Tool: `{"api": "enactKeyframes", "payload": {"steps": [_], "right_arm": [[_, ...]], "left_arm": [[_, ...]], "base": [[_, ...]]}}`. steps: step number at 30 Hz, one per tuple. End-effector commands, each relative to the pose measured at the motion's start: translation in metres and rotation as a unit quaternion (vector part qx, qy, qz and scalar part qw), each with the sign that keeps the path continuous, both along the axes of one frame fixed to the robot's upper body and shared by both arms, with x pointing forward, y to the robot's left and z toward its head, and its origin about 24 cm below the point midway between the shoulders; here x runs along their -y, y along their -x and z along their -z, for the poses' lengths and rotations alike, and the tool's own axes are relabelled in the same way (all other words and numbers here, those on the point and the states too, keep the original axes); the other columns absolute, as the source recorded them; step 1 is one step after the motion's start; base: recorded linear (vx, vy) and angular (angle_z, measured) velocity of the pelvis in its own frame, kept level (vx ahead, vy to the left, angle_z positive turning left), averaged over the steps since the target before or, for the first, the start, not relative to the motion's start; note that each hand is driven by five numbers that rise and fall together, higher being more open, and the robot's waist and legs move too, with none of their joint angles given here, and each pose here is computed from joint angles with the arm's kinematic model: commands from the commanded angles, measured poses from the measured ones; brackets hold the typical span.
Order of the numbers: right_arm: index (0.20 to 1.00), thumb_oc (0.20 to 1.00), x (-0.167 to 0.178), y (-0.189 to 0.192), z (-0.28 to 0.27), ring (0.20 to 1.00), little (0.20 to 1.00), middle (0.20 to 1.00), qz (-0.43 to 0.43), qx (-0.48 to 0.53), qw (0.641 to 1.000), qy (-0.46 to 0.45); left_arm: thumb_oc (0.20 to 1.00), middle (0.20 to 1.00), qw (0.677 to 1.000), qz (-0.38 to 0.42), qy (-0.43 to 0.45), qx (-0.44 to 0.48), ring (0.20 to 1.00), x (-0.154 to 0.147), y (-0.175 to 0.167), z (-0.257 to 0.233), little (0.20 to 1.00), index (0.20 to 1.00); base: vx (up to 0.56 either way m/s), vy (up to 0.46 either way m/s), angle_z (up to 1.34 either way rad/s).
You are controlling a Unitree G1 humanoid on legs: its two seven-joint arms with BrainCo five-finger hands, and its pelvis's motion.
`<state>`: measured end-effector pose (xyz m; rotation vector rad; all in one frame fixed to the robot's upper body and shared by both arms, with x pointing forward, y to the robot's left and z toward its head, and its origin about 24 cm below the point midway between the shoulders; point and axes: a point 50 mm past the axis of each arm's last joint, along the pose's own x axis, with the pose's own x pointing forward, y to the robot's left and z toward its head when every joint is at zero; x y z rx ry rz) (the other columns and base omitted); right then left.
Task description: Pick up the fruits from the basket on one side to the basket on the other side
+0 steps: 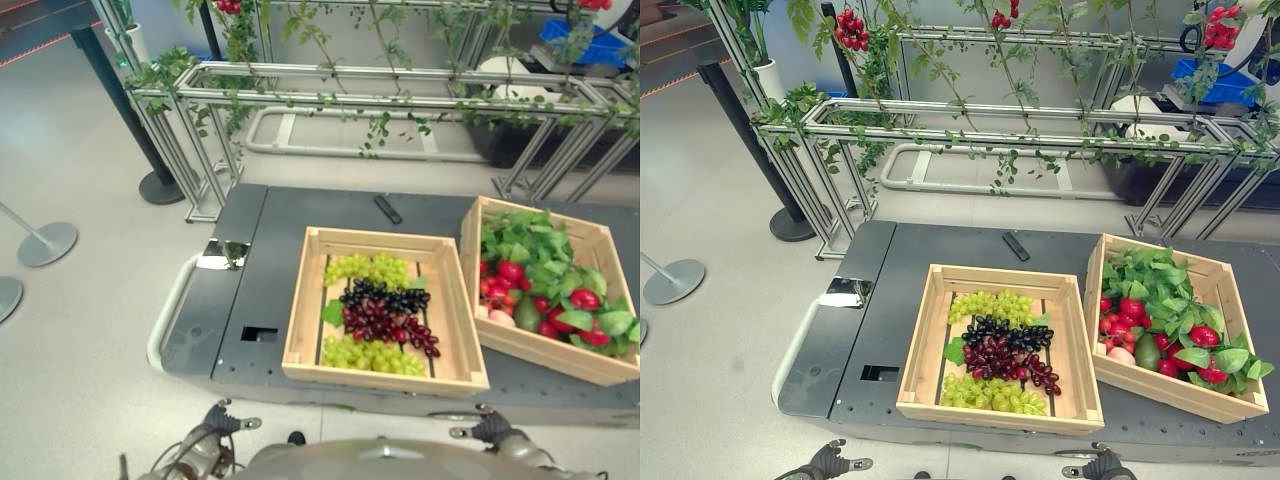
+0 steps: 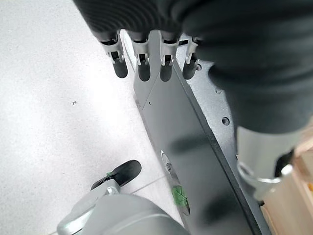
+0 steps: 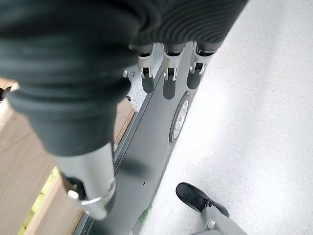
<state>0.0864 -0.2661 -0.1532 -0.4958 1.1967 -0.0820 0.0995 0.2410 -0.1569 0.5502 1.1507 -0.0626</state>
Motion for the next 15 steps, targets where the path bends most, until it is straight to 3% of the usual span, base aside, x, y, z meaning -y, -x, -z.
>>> {"api": "enactKeyframes", "payload": {"steps": [1, 15], "right_arm": [[1.0, 1.0, -0.0047, -0.0074, 0.0007, 1.0, 1.0, 1.0, -0.016, -0.007, 1.0, 0.001], [1.0, 1.0, 0.0028, -0.0084, -0.0022, 1.0, 1.0, 1.0, 0.006, 0.005, 1.0, 0.0]], "left_arm": [[1.0, 1.0, 1.0, -0.019, 0.005, 0.008, 1.0, 0.0001, -0.014, -0.0023, 1.0, 1.0], [1.0, 1.0, 1.0, -0.025, 0.001, 0.012, 1.0, -0.0054, -0.0155, -0.0043, 1.0, 1.0]], "base": [[0.0, 0.0, 0.0], [0.0, 0.0, 0.0]]}}
